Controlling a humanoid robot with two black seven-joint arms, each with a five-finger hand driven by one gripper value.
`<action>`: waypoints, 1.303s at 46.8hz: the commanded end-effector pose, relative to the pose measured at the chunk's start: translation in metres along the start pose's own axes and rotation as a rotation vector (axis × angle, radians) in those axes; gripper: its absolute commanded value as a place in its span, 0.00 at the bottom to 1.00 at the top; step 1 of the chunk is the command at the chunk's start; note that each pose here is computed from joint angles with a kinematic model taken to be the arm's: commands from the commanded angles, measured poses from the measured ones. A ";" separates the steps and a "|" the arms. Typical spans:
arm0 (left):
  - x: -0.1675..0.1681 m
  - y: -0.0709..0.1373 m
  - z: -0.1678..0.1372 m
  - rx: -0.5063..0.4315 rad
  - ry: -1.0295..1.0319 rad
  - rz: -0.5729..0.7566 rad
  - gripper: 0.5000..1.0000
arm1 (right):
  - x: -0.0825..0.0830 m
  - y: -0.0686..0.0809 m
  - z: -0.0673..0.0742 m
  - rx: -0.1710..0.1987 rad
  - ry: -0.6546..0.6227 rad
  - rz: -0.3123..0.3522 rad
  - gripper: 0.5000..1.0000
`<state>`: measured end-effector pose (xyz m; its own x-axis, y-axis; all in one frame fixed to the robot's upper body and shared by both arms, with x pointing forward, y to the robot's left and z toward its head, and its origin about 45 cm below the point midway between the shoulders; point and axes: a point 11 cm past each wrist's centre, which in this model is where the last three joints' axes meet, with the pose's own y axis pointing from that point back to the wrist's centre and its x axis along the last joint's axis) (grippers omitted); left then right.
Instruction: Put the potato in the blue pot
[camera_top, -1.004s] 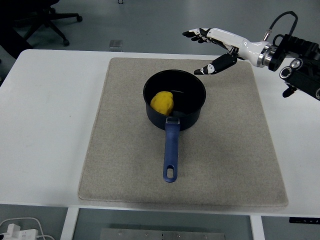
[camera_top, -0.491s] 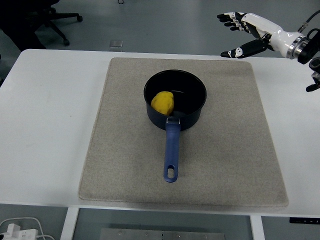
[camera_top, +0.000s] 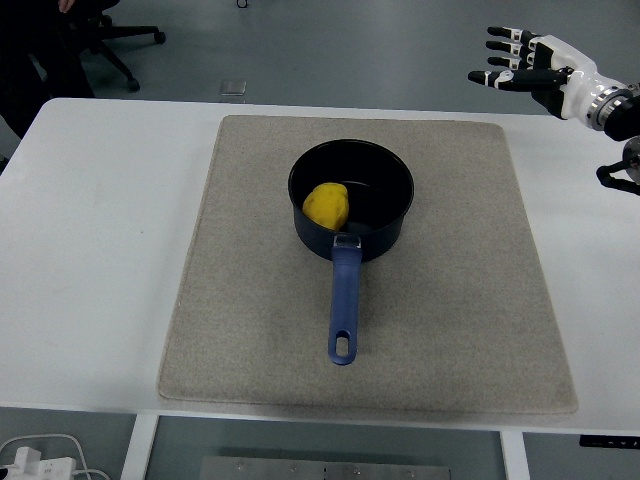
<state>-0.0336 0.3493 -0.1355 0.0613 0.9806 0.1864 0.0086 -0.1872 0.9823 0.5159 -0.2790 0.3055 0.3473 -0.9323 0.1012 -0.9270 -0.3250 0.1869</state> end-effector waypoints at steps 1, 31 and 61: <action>0.000 0.000 0.000 -0.001 0.000 0.000 0.99 | 0.000 0.000 0.006 -0.005 -0.091 0.022 0.85; 0.000 0.000 0.000 -0.001 0.000 0.000 0.99 | -0.012 -0.009 0.025 0.007 -0.408 0.175 0.85; 0.000 0.000 0.000 -0.001 0.001 0.000 0.99 | 0.002 -0.005 0.019 0.104 -0.561 0.235 0.85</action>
<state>-0.0333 0.3493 -0.1355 0.0614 0.9805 0.1864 0.0080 -0.1872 0.9823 0.5188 -0.2809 0.2876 0.0449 -0.9220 -0.3846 -0.9864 -0.1019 0.1292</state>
